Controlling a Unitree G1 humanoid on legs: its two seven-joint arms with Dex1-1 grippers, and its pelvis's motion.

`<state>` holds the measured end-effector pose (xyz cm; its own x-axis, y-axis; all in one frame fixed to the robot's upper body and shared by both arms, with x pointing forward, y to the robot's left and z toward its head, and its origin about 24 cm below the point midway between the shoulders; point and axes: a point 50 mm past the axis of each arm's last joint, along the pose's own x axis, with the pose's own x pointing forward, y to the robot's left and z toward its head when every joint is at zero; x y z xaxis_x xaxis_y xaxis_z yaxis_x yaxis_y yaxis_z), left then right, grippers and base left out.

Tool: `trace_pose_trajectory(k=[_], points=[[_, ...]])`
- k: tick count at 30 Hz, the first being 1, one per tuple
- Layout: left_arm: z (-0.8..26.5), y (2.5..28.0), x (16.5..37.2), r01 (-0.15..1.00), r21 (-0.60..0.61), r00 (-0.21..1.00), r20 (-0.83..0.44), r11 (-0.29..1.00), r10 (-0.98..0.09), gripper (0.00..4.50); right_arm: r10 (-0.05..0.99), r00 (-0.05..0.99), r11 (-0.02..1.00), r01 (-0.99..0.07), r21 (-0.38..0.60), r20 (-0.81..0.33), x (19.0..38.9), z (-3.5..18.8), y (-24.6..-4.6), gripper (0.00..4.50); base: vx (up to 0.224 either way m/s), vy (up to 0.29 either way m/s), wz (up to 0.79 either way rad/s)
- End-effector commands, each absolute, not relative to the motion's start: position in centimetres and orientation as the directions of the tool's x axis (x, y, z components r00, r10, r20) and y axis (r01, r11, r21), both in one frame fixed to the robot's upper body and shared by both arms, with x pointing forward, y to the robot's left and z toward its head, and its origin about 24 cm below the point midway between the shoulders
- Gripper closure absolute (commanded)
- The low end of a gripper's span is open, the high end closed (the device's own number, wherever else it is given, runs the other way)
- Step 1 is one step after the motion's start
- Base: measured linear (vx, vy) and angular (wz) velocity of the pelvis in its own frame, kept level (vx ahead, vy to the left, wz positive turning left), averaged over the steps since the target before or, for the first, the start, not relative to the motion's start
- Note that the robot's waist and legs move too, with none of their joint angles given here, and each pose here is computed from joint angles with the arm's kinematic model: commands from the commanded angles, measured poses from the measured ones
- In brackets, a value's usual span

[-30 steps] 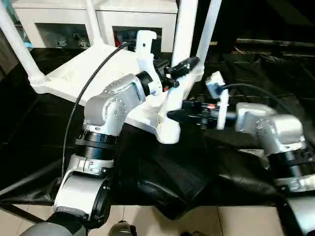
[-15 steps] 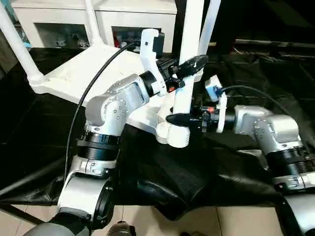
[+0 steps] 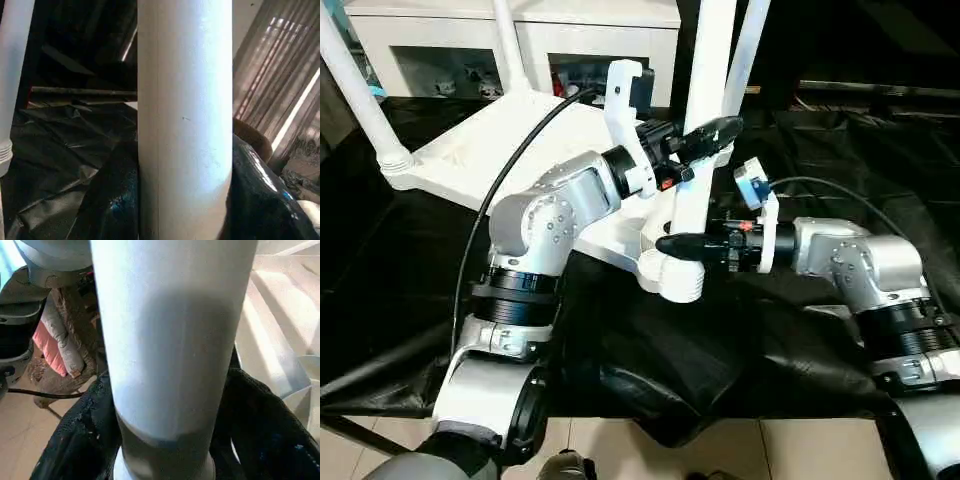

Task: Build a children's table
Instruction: Pick table leg

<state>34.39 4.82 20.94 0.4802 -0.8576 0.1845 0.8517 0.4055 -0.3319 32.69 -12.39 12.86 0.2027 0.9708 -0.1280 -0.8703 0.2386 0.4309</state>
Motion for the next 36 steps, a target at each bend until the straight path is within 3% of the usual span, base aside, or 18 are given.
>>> trace_pose_trajectory(k=[1,12,24,25,26,29,30,36], points=[[21.7,4.3,33.8,0.882,-0.308,0.429,0.209,0.357,-0.879,2.68,0.971,0.193,0.237,-0.874,0.425,-0.144,32.8,13.2,-12.2,1.67,0.000,0.000,0.00],[21.7,4.2,33.5,0.890,-0.302,0.409,0.203,0.340,-0.890,2.69,0.973,0.181,0.227,-0.869,0.439,-0.145,32.7,13.0,-12.3,2.55,0.000,0.000,0.00],[21.8,4.3,33.9,0.879,-0.302,0.437,0.207,0.368,-0.875,2.69,0.971,0.196,0.236,-0.863,0.447,-0.134,32.9,12.9,-12.3,2.57,0.000,0.000,0.00],[21.8,4.4,34.0,0.876,-0.302,0.445,0.206,0.376,-0.872,2.13,0.971,0.198,0.237,-0.863,0.446,-0.132,32.9,12.9,-12.3,2.57,0.000,0.000,0.00],[21.8,4.5,34.1,0.873,-0.313,0.447,0.209,0.373,-0.870,1.99,0.971,0.210,0.240,-0.862,0.446,-0.118,33.0,13.0,-12.3,2.57,0.000,0.000,0.00],[21.8,4.8,33.9,0.873,-0.342,0.438,0.230,0.349,-0.869,1.93,0.968,0.240,0.248,-0.862,0.443,-0.075,33.2,13.3,-12.4,2.58,0.000,0.000,0.00],[21.8,4.8,33.9,0.869,-0.342,0.448,0.240,0.357,-0.861,1.64,0.968,0.245,0.247,-0.863,0.441,-0.062,33.2,13.5,-12.4,2.59,0.000,0.000,0.00],[21.9,5.8,34.3,0.833,-0.450,0.521,0.437,0.323,-0.733,1.49,0.958,0.284,0.234,-0.867,0.440,0.050,33.1,14.5,-12.8,2.59,0.000,0.000,0.00]])
